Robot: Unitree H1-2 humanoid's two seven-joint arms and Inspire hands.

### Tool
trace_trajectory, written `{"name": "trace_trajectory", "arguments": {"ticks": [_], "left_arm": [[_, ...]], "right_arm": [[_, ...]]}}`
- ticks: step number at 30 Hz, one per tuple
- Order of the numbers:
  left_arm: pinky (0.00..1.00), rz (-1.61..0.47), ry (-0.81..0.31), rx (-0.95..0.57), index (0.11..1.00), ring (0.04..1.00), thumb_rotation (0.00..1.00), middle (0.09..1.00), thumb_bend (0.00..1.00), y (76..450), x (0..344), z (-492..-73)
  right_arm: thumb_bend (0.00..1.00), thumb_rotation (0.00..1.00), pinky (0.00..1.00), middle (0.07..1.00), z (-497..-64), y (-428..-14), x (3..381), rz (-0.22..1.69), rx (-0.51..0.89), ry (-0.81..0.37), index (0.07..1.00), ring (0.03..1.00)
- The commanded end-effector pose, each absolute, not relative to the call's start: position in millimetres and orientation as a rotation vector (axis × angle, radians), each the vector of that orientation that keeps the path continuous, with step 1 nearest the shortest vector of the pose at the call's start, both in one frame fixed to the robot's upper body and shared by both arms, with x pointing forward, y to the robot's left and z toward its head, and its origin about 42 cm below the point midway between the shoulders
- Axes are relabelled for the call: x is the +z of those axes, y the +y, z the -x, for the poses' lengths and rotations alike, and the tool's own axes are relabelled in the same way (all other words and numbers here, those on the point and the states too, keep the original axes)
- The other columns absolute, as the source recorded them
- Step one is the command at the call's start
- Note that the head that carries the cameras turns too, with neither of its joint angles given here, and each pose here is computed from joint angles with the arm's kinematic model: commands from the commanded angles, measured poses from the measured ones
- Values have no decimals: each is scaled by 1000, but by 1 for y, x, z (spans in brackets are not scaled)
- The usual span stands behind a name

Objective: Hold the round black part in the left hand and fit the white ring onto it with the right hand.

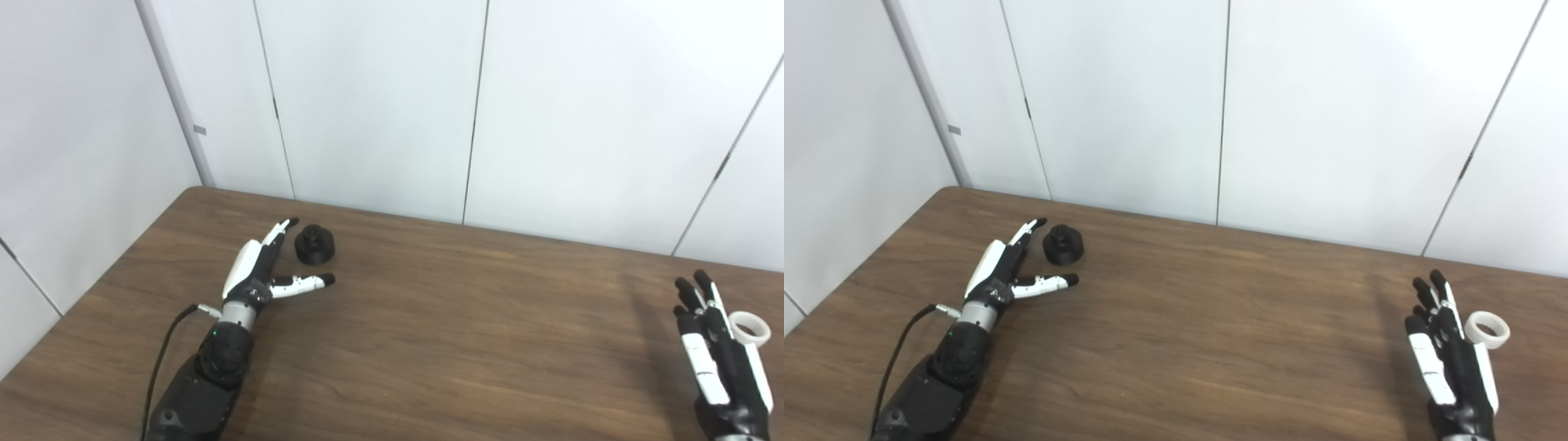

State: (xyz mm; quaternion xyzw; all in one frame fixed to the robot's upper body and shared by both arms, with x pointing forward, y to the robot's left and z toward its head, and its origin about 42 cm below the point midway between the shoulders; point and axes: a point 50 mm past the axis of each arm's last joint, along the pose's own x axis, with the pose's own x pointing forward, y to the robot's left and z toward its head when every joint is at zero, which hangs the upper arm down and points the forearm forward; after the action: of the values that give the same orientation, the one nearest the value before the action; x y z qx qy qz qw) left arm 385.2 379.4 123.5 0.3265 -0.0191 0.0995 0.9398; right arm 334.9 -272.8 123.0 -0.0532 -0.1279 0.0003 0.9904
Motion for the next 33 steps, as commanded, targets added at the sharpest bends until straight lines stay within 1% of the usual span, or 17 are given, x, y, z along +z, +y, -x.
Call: {"name": "trace_trajectory", "arguments": {"ticks": [1,2,7,12,15,17,21,22,24,27,30,33], "left_arm": [[971,-651,-79,222,951,1000,411,1000,1000,386,137,-393],[976,-640,-82,226,954,1000,417,1000,1000,386,137,-394],[996,-616,-98,236,964,1000,401,1000,1000,389,143,-398],[1000,-633,-129,266,951,1000,361,1000,1000,397,151,-403],[990,-633,-129,295,972,1000,354,1000,1000,403,156,-407],[974,-649,-132,310,968,1000,357,1000,1000,404,158,-408],[953,-687,-119,319,959,994,372,1000,1000,407,164,-411],[952,-698,-118,318,955,994,359,1000,1000,408,166,-413],[955,-721,-117,315,951,993,347,1000,1000,410,171,-416],[976,-790,-114,302,940,1000,363,1000,1000,415,178,-420],[967,-861,-110,286,938,994,390,1000,1000,419,185,-425],[993,-897,-115,263,925,987,390,995,1000,421,190,-428]], "right_arm": [[446,749,934,936,-309,-278,89,104,-15,-157,968,966],[438,746,930,936,-309,-277,89,102,-14,-157,969,965],[460,757,940,939,-309,-277,90,96,-8,-155,969,971],[446,744,919,932,-308,-278,89,97,-4,-159,962,957],[436,745,949,941,-307,-278,87,80,4,-159,971,972],[417,746,963,949,-306,-278,86,67,6,-157,977,983],[424,738,977,954,-305,-277,87,57,11,-162,981,989],[429,746,971,950,-305,-277,88,62,14,-164,978,984],[437,754,965,951,-305,-278,89,71,15,-169,978,983],[461,755,960,945,-305,-278,90,78,8,-174,969,975],[443,751,940,934,-304,-277,91,78,7,-174,961,963],[452,755,940,937,-303,-275,92,79,5,-173,963,964]]}}
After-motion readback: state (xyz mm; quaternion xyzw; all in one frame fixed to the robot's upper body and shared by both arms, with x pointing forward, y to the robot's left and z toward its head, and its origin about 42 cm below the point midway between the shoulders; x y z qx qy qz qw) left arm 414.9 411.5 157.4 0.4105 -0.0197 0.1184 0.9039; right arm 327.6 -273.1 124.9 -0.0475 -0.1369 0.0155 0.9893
